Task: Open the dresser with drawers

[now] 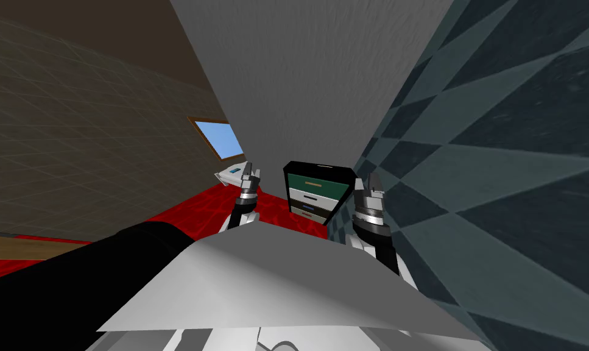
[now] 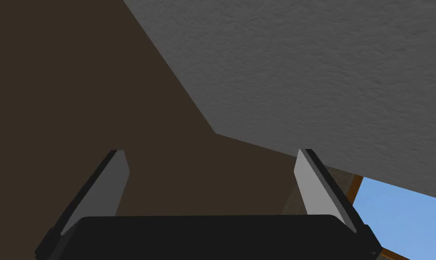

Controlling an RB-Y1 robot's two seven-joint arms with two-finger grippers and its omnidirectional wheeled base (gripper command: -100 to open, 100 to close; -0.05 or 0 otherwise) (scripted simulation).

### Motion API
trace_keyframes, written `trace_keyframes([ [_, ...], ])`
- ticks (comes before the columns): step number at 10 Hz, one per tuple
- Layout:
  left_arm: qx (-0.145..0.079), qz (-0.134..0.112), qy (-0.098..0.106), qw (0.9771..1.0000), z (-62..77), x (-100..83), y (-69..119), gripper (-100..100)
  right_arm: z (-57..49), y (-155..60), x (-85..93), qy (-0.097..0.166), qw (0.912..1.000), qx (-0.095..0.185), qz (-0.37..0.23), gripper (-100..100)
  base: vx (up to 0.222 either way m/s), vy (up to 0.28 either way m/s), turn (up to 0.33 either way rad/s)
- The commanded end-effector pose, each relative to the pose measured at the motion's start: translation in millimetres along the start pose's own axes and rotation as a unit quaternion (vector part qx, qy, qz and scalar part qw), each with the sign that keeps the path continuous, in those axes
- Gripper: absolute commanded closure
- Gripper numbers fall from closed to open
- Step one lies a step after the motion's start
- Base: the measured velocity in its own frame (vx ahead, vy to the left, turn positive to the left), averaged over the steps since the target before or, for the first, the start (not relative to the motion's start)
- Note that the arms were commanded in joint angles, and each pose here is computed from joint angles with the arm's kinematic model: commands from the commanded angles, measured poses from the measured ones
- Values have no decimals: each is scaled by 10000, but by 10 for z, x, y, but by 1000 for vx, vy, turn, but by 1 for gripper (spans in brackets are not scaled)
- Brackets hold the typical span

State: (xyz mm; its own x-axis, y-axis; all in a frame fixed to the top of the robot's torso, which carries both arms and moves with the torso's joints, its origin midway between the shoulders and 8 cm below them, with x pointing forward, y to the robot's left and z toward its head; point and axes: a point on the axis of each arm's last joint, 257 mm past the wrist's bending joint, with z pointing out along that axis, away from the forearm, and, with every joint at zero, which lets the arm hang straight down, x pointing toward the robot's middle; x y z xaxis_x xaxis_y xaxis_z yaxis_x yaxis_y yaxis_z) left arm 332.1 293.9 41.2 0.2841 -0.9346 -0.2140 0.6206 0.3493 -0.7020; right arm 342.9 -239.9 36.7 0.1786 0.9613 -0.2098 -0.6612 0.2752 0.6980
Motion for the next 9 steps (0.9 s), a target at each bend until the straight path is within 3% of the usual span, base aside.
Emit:
trace_keyframes([
  [1,0,0,0,10000,0,0,0,0,0,0,0,0,10000,0,0,0,0,0,0],
  [9,2,0,0,10000,0,0,-2,0,1,2,0,0,10000,-2,0,0,0,0,0],
])
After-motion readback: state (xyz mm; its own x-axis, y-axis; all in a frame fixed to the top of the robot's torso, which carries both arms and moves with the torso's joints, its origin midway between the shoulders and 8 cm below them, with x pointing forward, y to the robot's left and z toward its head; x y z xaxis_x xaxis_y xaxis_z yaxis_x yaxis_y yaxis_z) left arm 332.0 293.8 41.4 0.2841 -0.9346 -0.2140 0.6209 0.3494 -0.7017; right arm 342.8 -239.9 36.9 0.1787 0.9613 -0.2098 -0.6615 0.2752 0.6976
